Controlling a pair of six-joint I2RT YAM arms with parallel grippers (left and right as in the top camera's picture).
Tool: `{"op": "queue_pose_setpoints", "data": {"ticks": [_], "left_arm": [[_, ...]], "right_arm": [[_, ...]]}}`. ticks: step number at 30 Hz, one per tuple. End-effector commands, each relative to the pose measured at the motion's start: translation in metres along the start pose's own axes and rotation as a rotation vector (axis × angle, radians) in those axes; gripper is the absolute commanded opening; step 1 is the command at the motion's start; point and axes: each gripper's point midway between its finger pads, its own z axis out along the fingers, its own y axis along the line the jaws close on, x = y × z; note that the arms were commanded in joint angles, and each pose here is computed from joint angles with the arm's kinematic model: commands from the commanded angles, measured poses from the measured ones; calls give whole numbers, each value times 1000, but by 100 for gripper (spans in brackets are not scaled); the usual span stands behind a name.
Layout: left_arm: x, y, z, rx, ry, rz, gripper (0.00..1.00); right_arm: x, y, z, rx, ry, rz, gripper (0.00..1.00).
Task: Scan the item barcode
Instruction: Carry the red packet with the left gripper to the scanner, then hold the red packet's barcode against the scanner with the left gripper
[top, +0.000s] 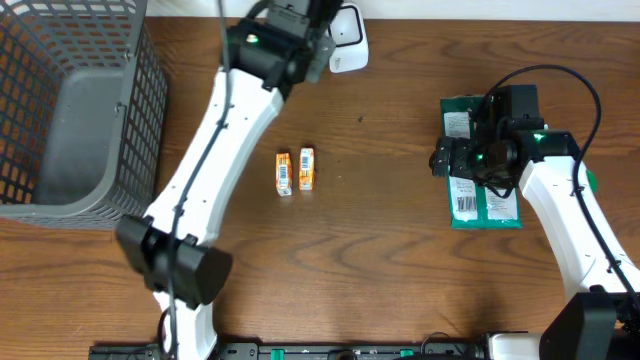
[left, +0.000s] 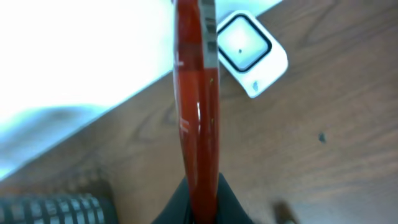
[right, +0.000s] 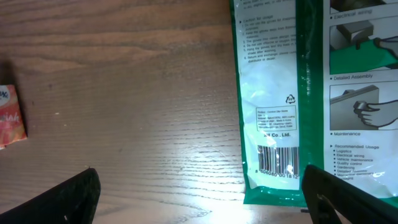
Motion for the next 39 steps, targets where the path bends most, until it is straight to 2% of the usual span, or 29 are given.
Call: {"op": "queue_pose_setpoints", "data": {"ticks": [1, 5, 13, 18, 22, 28, 39], "left_arm": [[-1, 4, 29, -81, 14, 69, 7], [-4, 9, 66, -173, 11, 93, 7], [2, -14, 150, -202, -6, 242, 7], [11, -14, 197, -311, -5, 333, 7], [21, -20, 222, -329, -5, 344, 7], [28, -27, 240, -324, -16, 340, 7], [26, -24, 242, -328, -31, 329, 7]], "right_arm": [[-6, 0, -8, 7, -32, -12, 99], [-6, 0, -8, 7, -32, -12, 99], [-6, 0, -8, 7, -32, -12, 99], [-6, 0, -8, 7, -32, -12, 99], [-6, 0, -8, 7, -32, -12, 99], [-6, 0, -8, 7, -32, -12, 99], [-6, 0, -8, 7, -32, -12, 99]]}}
